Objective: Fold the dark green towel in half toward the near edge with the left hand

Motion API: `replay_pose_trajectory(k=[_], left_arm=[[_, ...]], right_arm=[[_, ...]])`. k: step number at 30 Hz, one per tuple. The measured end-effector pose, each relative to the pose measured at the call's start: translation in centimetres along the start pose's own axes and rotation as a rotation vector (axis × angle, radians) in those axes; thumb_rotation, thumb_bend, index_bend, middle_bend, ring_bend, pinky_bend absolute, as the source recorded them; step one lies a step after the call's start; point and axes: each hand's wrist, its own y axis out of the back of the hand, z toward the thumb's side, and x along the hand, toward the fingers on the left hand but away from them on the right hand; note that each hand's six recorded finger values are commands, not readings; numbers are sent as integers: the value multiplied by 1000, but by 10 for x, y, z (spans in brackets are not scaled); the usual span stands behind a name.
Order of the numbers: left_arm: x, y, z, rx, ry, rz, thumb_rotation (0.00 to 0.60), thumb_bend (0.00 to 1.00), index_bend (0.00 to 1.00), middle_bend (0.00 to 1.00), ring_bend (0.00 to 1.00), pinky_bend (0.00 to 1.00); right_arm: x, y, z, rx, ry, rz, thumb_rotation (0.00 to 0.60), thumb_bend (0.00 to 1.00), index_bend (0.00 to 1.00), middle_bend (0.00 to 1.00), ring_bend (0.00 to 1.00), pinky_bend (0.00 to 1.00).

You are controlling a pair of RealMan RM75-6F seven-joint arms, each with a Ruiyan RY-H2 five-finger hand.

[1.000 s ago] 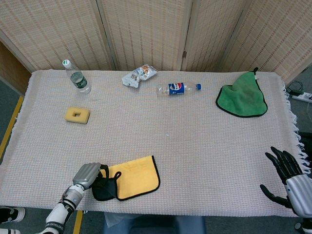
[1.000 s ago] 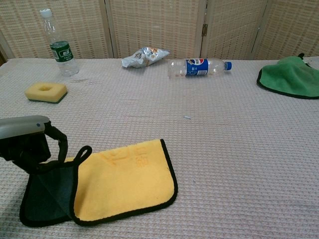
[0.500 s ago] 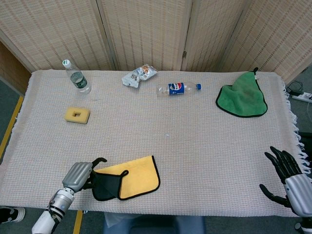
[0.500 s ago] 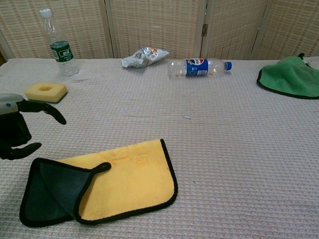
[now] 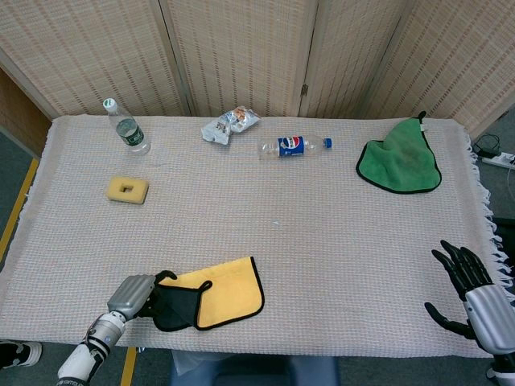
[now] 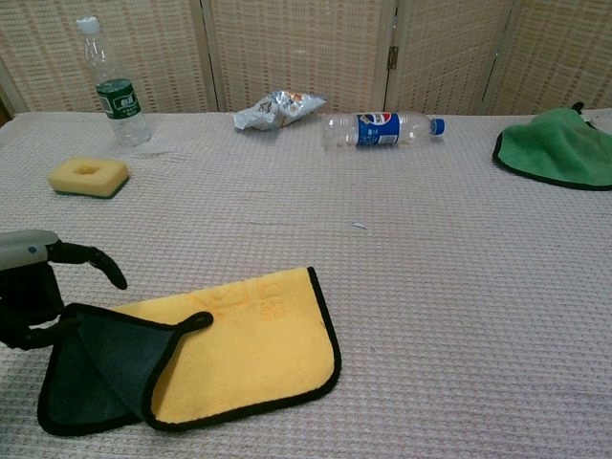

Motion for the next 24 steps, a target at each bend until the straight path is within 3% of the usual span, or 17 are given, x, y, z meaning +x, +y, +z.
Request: replay_pose_trajectory(k=[11, 24], left_arm=[[14, -10, -2, 21, 28, -48, 600, 522, 376, 1000, 1000, 1000], [-10, -10, -5, 67, 28, -36, 600, 522, 432, 1000, 1000, 1000]], right_arm=[[3, 5, -3, -1, -7, -13, 600, 343, 0, 0, 0, 0], [4, 4, 0, -1, 2, -13, 600, 343, 0, 0, 0, 0]])
